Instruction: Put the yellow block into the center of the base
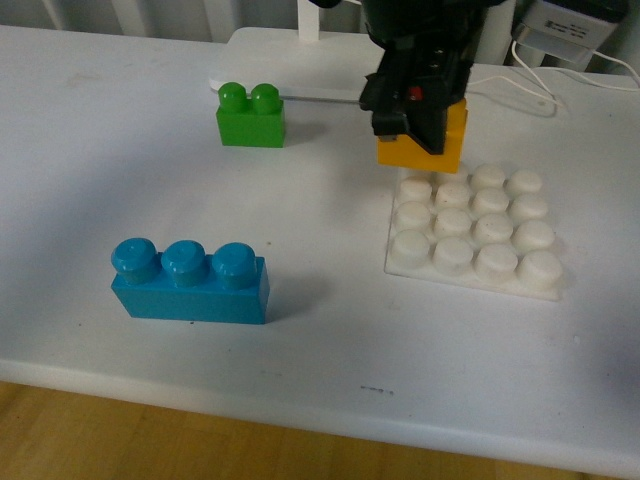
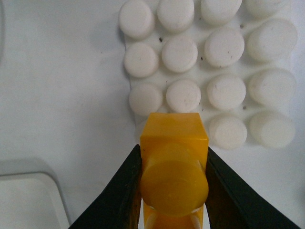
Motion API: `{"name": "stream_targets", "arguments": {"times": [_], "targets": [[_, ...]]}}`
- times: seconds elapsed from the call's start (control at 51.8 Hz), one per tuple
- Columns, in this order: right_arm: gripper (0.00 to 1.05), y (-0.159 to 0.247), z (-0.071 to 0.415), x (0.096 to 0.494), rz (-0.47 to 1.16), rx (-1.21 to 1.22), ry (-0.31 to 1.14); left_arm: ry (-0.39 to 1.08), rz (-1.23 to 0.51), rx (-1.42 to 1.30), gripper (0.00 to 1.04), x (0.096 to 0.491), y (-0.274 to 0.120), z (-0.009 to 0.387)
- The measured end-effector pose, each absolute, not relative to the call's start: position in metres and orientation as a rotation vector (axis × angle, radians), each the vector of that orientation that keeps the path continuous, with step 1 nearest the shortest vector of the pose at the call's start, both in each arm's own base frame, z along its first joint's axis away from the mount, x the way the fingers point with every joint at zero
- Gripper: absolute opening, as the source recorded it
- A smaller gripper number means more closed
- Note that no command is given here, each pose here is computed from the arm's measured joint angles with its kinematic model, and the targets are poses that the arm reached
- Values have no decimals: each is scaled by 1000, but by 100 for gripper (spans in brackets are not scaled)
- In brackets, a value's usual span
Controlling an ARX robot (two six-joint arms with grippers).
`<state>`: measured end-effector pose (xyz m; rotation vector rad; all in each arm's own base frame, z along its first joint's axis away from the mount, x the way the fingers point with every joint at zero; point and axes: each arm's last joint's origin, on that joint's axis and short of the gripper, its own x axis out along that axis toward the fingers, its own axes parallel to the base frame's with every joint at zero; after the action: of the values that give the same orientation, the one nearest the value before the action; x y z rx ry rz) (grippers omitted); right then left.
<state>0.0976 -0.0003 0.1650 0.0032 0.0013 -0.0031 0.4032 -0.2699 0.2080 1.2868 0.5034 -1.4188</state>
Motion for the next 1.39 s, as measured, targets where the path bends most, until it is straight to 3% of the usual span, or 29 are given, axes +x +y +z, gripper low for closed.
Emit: {"name": "stream_targets", "arguments": {"times": [0.309,1.39], "targets": [[95,0,165,98,-3,3,1,508,-1448,1274,32,396,-307,208],[95,0,165,98,-3,3,1,516,-1428,1263,32,398,-312,189]]}}
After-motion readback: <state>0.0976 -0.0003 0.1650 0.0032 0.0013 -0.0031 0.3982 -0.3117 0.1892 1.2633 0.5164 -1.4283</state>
